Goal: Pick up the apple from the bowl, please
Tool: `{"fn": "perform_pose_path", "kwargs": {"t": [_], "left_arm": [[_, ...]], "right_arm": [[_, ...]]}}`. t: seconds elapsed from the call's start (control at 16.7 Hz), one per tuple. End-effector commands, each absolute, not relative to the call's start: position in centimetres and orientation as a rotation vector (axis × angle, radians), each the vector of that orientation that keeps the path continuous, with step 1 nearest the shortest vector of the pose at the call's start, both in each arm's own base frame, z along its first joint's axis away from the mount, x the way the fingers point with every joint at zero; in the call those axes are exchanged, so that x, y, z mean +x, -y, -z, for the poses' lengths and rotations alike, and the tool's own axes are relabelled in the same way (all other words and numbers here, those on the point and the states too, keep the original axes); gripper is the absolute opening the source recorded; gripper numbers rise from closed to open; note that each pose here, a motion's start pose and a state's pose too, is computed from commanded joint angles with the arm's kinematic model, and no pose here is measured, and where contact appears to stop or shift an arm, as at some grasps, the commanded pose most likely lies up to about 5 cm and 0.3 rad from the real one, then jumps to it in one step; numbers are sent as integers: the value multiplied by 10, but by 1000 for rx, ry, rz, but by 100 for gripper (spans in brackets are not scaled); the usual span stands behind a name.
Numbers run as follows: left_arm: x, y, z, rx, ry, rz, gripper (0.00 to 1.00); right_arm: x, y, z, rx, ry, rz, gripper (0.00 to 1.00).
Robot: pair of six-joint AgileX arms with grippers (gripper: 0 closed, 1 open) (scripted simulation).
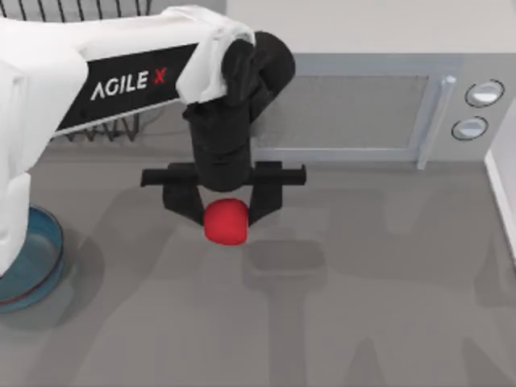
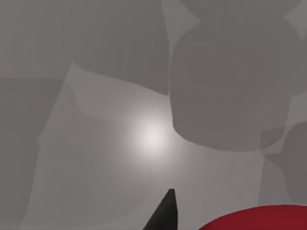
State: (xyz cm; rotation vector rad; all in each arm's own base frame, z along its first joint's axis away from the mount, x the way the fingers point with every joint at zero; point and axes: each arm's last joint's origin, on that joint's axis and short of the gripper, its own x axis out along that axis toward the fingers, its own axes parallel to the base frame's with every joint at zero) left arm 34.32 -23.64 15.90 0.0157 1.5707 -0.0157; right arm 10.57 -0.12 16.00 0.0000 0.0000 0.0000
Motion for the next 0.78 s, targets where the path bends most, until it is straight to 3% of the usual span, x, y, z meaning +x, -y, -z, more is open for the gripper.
{"fn": "perform_pose_path", "kwargs": {"t": [0.42,0.78], "left_arm": [[343,236,-159,16,-1571,16,98],[343,236,-159,16,-1571,16,100]], "right_arm": [[106,1,-160,0,0,0,100],[106,1,-160,0,0,0,100]]}}
